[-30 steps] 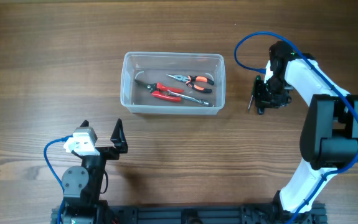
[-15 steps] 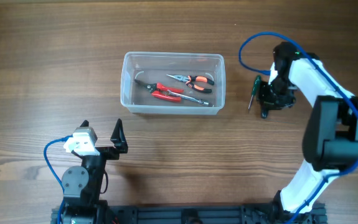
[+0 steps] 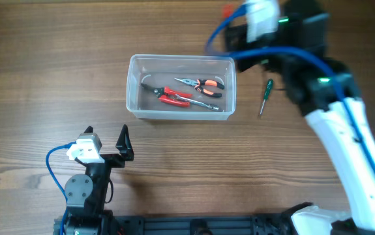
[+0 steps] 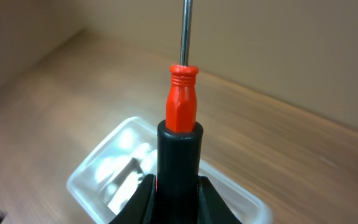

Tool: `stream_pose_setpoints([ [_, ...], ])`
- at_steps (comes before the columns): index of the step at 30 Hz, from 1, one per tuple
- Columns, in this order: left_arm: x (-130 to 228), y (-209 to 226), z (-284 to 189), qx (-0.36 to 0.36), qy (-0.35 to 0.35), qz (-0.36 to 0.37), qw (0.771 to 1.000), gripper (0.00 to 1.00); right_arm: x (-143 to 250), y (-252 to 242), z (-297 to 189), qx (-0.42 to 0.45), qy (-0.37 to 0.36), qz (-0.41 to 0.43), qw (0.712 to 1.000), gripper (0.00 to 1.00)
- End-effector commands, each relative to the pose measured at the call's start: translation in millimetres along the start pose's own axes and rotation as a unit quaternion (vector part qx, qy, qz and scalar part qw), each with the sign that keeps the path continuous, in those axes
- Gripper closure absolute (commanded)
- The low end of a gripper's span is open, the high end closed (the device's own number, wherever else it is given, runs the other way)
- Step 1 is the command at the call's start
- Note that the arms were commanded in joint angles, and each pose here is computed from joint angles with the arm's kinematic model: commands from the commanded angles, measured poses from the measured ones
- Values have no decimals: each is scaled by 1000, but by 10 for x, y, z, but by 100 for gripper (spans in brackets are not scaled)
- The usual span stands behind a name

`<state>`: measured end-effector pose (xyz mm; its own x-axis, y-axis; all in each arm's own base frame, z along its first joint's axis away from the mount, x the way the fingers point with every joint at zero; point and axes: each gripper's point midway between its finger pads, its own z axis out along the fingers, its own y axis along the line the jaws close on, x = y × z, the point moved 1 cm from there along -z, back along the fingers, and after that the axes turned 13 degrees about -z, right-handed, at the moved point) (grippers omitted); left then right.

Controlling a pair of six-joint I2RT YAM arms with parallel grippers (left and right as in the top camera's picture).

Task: Pack container
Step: 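Carry the red screwdriver into the container and release it, then move the right gripper to the green screwdriver and grasp it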

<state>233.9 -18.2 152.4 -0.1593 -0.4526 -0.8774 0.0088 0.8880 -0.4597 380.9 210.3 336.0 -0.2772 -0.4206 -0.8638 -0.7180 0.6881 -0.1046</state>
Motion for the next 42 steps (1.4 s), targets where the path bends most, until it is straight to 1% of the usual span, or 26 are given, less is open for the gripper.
stream_pose_setpoints([
  [1,7,24,2,-4,-1,-7,1000,0,298,417,598,-85,37,-154,984,96],
  [2,7,24,2,-4,-1,-7,1000,0,400,478,738,-100,48,-184,977,96],
  [4,7,24,2,-4,-1,-7,1000,0,734,606,1095,-137,83,-236,958,96],
  [6,8,24,2,-4,-1,-7,1000,0,982,681,1312,-160,108,-245,950,96],
  [9,7,24,2,-4,-1,-7,1000,0,1395,821,1605,-193,152,-236,940,96],
  [12,7,24,2,-4,-1,-7,1000,0,1771,1053,1766,-236,192,-249,920,96],
  [16,9,25,3,-4,-1,-7,1000,0,1998,1277,1795,-268,219,-278,896,96],
  [20,7,24,2,-4,-1,-7,1000,0,2043,1225,1793,-233,251,-301,890,95],
  [21,7,24,2,-4,-1,-7,1000,0,2045,1140,1785,-208,266,-304,891,71],
  [22,8,24,2,-4,-1,-7,1000,0,2033,1039,1779,-174,282,-292,897,39],
  [24,9,25,3,-4,-1,-7,1000,0,1950,757,1714,-87,309,-240,916,31],
  [26,9,25,3,-4,-1,-7,1000,0,1822,568,1583,-46,309,-199,929,19],
  [27,7,24,2,-4,-1,-7,1000,0,1732,478,1495,-31,302,-175,937,7],
  [28,9,25,3,-4,-1,-7,1000,0,1628,374,1391,-12,292,-149,945,4],
  [30,7,24,2,-4,-1,-7,1000,0,1400,143,1135,26,267,-99,958,2],
  [32,7,24,2,-4,-1,-7,1000,0,1161,-211,754,81,233,-29,969,2],
  [33,7,24,2,-4,-1,-7,1000,0,1092,-407,559,111,217,14,970,2],
  [35,7,24,2,-4,-1,-7,1000,0,1101,-751,238,162,202,98,961,8],
  [36,7,24,2,-4,-1,-7,1000,0,1152,-869,127,178,202,129,954,15],
  [37,8,24,2,-4,-1,-7,1000,0,1278,-1029,-16,200,210,177,941,21],
  [38,7,24,2,-4,-1,-7,1000,0,1436,-1138,-129,208,223,218,927,26],
  [39,9,25,3,-4,-1,-7,1000,0,1558,-1187,-163,209,235,240,918,31],
  [40,7,24,2,-4,-1,-7,1000,0,1734,-1226,-202,207,251,268,907,34],
  [42,9,25,3,-4,-1,-7,1000,0,2079,-1234,-175,204,283,308,885,34],
])
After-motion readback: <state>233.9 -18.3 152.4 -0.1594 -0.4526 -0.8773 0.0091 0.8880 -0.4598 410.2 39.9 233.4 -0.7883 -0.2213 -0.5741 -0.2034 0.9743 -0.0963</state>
